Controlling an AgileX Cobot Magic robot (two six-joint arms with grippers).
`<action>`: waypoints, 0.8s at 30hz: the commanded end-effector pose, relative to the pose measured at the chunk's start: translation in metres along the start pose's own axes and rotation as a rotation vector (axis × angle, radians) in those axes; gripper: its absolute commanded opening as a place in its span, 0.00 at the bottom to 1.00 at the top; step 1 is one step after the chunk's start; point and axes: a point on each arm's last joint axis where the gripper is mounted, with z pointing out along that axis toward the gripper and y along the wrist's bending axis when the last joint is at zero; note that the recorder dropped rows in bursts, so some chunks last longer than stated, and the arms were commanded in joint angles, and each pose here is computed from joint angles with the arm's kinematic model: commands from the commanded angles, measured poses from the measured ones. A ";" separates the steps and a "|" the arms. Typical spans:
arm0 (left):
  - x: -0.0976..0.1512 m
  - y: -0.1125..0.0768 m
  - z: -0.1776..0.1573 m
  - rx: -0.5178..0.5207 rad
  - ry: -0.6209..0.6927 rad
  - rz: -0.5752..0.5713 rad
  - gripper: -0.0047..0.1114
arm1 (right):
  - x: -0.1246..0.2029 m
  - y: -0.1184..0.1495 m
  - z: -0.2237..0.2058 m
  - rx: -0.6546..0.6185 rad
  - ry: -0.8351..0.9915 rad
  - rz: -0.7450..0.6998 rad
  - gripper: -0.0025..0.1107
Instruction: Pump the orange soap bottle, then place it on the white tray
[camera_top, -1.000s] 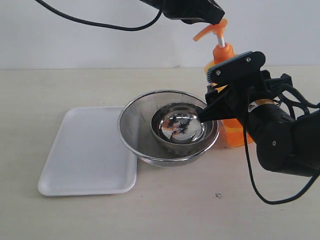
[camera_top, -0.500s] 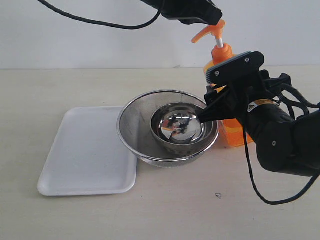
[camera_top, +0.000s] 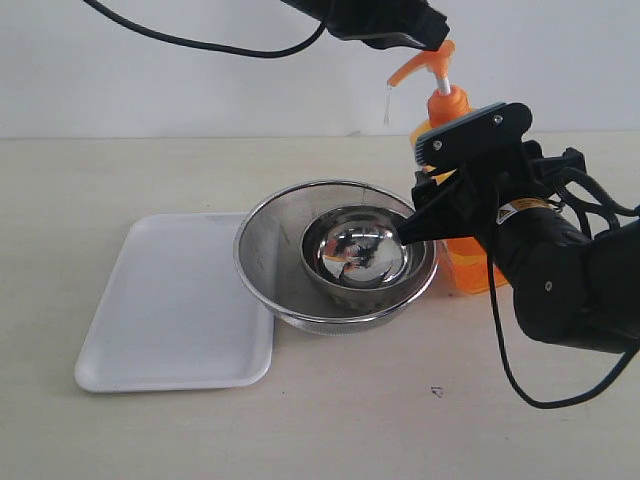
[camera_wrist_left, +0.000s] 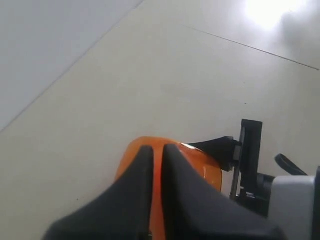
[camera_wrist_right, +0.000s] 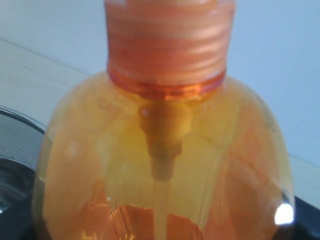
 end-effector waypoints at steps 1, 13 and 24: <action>0.034 0.000 0.024 0.073 0.177 0.001 0.08 | 0.009 0.006 -0.001 -0.053 0.078 0.005 0.02; 0.036 0.000 0.026 0.084 0.190 -0.002 0.08 | 0.009 0.006 -0.001 -0.053 0.078 0.005 0.02; 0.039 0.000 0.028 0.092 0.201 -0.007 0.08 | 0.009 0.006 -0.001 -0.053 0.078 0.005 0.02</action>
